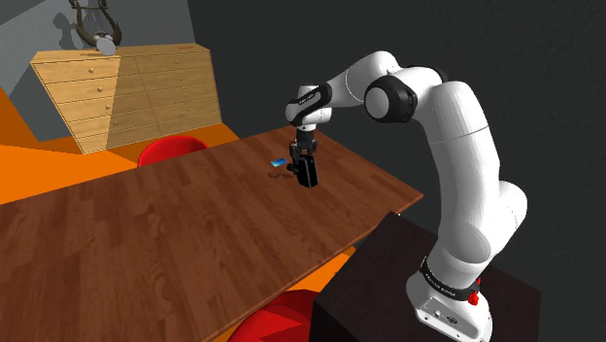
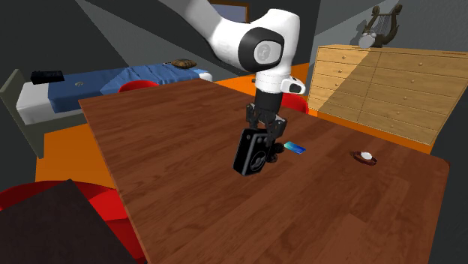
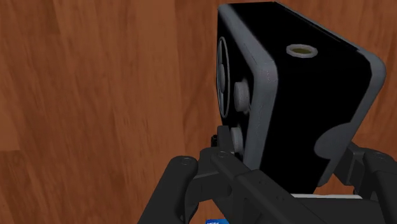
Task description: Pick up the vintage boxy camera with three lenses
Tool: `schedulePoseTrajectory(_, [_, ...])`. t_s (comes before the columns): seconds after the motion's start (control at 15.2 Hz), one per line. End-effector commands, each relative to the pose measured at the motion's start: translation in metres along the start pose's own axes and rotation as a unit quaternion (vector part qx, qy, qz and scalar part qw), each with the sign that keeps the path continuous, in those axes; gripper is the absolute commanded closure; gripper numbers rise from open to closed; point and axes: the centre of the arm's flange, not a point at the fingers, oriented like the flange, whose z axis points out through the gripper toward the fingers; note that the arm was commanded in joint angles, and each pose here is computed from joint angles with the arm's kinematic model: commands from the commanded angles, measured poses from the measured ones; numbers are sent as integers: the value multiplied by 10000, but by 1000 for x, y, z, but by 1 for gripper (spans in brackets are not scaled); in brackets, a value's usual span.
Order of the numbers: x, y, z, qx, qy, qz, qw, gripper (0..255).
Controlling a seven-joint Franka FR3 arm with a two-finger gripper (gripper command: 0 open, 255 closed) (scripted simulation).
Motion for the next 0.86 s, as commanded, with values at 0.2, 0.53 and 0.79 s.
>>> schedulePoseTrajectory(0.2, [0,-2,-27,0,6,-1,10000,255])
schedulePoseTrajectory(0.53, [-1,-4,-53,0,6,-1,10000,255])
schedulePoseTrajectory(0.79, [-2,-5,-65,0,6,-1,10000,255])
